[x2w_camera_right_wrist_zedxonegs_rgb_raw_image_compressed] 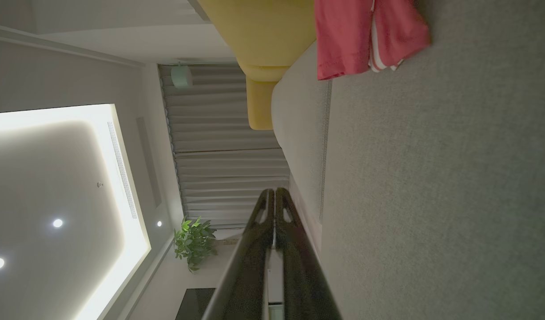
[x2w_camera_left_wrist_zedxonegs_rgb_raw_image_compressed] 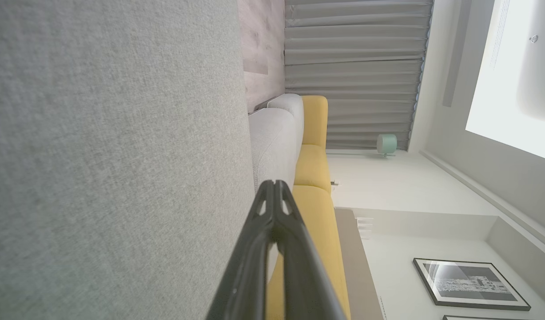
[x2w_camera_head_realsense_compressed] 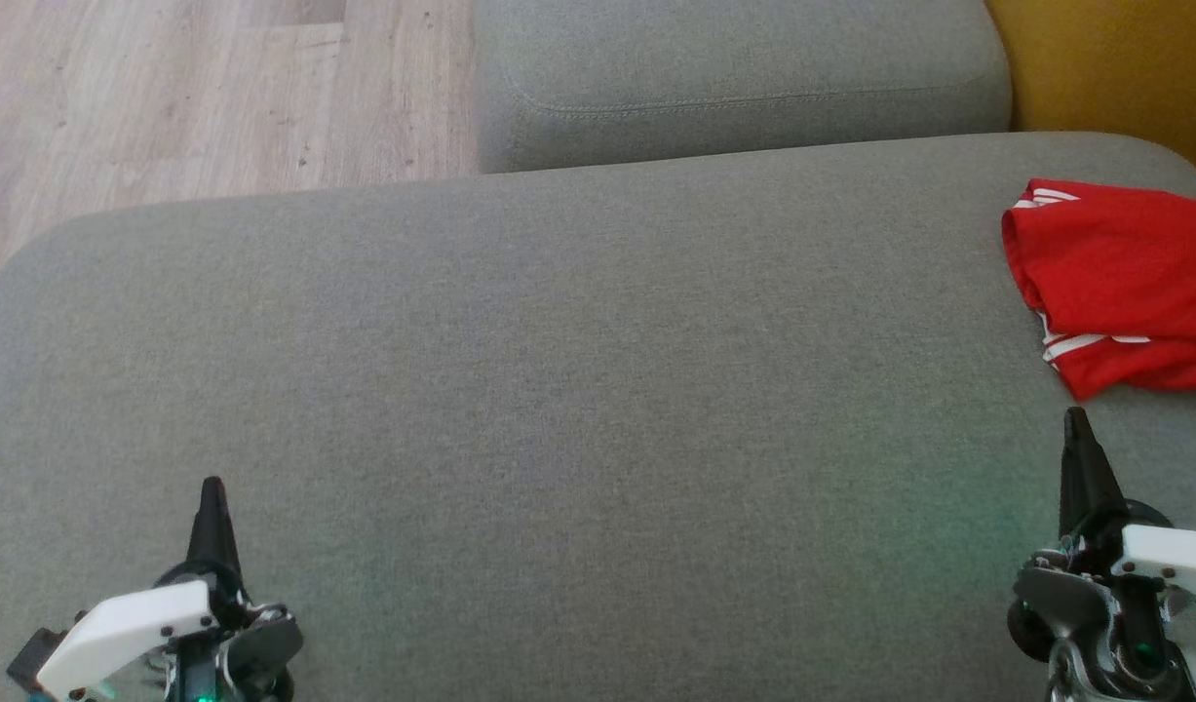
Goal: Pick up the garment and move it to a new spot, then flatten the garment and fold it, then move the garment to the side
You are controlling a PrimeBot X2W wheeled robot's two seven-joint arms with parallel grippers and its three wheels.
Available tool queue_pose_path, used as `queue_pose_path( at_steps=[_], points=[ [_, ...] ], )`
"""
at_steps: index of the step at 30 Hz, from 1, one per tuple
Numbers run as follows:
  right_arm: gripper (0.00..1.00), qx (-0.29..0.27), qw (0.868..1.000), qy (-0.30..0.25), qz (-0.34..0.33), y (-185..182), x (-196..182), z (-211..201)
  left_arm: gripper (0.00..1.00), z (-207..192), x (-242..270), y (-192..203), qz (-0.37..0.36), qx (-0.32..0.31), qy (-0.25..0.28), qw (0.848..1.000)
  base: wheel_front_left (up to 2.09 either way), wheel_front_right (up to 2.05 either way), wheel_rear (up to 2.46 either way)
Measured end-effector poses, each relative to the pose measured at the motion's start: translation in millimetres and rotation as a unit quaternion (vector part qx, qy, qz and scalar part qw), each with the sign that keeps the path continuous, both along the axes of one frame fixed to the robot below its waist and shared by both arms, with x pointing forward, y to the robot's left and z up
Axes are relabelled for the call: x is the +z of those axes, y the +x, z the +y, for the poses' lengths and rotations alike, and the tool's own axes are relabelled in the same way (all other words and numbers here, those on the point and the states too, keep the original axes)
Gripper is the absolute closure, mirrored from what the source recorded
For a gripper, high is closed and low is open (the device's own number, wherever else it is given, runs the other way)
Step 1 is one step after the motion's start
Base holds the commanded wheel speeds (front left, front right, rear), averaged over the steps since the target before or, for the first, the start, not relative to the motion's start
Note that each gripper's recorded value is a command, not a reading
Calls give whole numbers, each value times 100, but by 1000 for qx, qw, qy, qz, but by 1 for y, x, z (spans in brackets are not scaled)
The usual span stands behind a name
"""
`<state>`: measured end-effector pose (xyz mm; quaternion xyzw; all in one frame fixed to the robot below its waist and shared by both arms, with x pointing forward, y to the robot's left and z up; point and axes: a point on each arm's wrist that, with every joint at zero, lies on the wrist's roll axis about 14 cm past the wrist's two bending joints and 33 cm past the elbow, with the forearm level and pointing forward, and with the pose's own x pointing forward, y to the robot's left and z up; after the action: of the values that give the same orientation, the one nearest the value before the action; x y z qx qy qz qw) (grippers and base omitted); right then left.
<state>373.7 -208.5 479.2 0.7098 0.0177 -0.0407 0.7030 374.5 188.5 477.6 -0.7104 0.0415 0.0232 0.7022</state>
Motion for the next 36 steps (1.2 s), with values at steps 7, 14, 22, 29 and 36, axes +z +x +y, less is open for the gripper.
queue_pose_path(
  at_steps=[7,14,22,29,36],
  points=[
    [100,0,1000,0,0,0,0,0,100,0,0,0,0,0,0,1000,0,0,0],
    [100,0,1000,0,0,0,0,0,100,0,0,0,0,0,0,1000,0,0,0],
    [100,0,1000,0,0,0,0,0,100,0,0,0,0,0,0,1000,0,0,0],
    [100,0,1000,0,0,0,0,0,100,0,0,0,0,0,0,1000,0,0,0],
    [100,0,1000,0,0,0,0,0,100,0,0,0,0,0,0,1000,0,0,0]
  ],
)
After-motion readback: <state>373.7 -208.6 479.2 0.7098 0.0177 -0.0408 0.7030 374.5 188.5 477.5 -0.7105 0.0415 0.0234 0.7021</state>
